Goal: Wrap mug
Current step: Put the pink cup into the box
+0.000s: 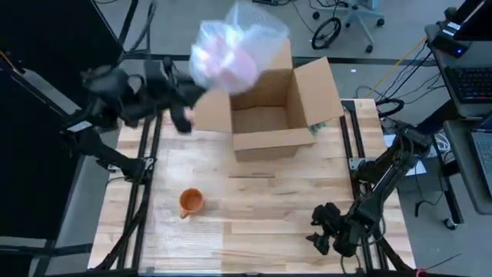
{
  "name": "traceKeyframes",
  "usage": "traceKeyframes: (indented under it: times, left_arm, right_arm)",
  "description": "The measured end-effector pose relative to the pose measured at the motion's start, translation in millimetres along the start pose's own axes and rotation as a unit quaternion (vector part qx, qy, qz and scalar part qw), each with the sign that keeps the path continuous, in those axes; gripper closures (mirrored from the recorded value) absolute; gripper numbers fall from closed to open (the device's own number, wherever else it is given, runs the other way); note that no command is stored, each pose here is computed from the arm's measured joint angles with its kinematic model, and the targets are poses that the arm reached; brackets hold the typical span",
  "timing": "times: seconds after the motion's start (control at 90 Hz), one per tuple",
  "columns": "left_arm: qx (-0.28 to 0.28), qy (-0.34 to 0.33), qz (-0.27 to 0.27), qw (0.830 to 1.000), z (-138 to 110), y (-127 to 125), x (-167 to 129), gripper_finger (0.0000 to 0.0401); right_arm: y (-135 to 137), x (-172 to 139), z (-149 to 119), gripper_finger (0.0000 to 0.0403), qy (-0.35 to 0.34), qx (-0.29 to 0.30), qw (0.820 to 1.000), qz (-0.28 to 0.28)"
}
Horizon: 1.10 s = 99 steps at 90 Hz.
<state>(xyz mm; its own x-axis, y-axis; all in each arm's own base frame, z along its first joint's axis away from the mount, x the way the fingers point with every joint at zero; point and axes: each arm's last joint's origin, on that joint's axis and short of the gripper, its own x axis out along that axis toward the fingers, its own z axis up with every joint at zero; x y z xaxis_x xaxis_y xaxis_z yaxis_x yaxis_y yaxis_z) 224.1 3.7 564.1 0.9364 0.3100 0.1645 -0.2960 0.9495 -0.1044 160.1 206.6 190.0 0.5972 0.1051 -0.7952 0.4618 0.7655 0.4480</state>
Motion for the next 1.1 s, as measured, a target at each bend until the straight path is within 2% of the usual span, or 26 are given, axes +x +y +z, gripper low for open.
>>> traceKeyframes:
  times: [0.122,0.256,0.433,0.611,0.889,1.1]
  left_arm:
    - [0.006,0.022,0.033,0.999,-8.2,17.5,19.0,0.0378]
    - [0.020,0.069,0.039,0.997,-28.4,35.1,44.7,0.0378]
    - [0.029,0.111,0.012,0.993,-47.5,67.6,71.5,0.0378]
    - [0.032,0.164,-0.018,0.986,-79.9,99.1,104.7,0.0378]
    - [0.056,0.263,-0.020,0.963,-134.2,136.3,138.4,0.0378]
    - [0.051,0.320,-0.041,0.945,-171.1,146.6,156.2,0.0378]
  right_arm:
    - [0.7,-15.0,9.1,0.0108,-0.007,0.014,1.000,0.026]
    - [-5.5,-21.6,20.9,0.0108,-0.015,0.031,0.999,0.012]
    - [-12.7,-23.0,37.0,0.0108,-0.027,0.107,0.994,-0.007]
    - [-16.0,-18.4,51.4,0.0108,-0.043,0.160,0.986,-0.016]
    - [-16.0,-14.5,63.5,0.0108,-0.056,0.211,0.976,-0.006]
    - [-17.1,-13.6,66.2,0.0108,-0.060,0.223,0.973,-0.009]
